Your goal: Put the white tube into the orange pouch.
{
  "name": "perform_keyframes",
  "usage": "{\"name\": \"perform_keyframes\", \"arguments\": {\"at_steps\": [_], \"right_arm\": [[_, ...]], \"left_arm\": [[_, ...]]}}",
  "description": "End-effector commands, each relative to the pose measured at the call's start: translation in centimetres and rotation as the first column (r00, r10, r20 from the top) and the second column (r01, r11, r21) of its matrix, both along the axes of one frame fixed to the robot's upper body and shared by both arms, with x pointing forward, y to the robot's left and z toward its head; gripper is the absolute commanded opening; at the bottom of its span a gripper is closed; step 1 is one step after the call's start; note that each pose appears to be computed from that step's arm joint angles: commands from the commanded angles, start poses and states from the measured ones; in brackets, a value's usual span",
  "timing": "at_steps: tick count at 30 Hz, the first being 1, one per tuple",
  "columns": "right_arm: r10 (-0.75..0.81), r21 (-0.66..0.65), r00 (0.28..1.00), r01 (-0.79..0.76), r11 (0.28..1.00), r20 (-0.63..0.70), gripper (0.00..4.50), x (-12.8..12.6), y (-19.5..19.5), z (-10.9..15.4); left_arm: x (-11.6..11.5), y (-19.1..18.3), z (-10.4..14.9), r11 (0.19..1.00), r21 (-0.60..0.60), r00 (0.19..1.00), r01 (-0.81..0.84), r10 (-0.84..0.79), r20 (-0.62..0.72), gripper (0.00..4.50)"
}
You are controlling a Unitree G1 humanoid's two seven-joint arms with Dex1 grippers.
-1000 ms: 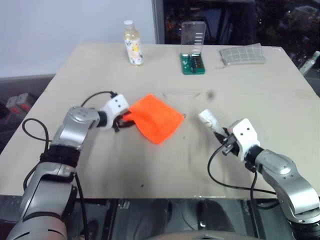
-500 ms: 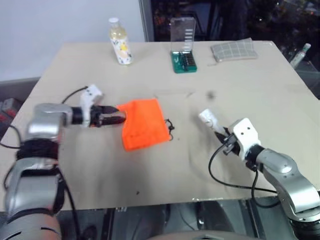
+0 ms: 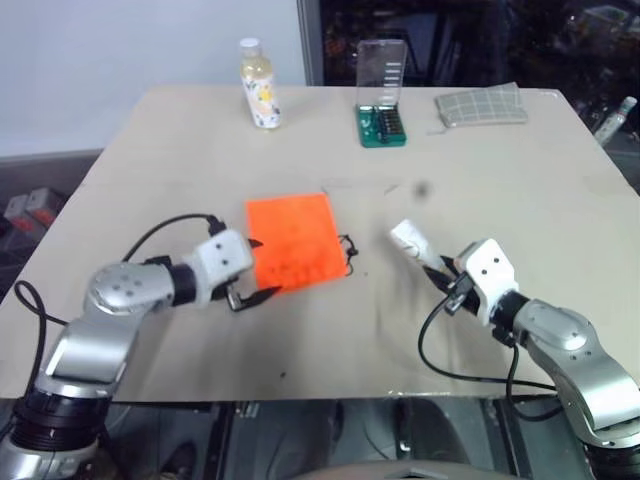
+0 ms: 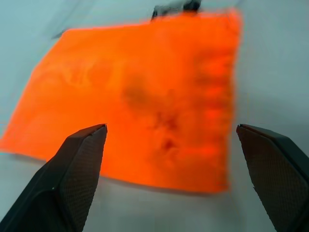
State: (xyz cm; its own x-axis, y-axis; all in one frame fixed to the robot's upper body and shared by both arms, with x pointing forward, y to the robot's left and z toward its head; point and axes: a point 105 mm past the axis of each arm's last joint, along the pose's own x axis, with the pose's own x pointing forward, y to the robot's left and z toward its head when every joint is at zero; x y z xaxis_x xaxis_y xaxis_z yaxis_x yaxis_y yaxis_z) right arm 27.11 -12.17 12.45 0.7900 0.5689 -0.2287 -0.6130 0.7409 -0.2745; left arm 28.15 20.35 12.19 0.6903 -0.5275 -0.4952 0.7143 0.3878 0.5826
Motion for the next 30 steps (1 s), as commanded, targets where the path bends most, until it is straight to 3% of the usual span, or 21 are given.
{"name": "perform_keyframes", "arguments": {"at_steps": [1,16,30], "right_arm": [[0.024,0.009,0.998,-0.024,1.000,0.054,0.92,-0.3,0.3,1.3],[0.041,0.003,0.999,-0.041,0.999,0.032,0.92,-0.9,0.1,1.2],[0.063,-0.006,0.998,-0.063,0.998,0.018,0.92,-1.7,0.0,1.3]], "left_arm": [[0.2,-0.5,0.7,0.995,0.101,0.979,0.007,-0.027,0.201,4.45],[-2.5,-0.1,-0.8,0.995,0.086,0.943,0.040,-0.066,0.325,4.45],[-1.2,-0.2,-1.5,0.996,0.086,0.917,-0.021,-0.016,0.400,4.45]]}}
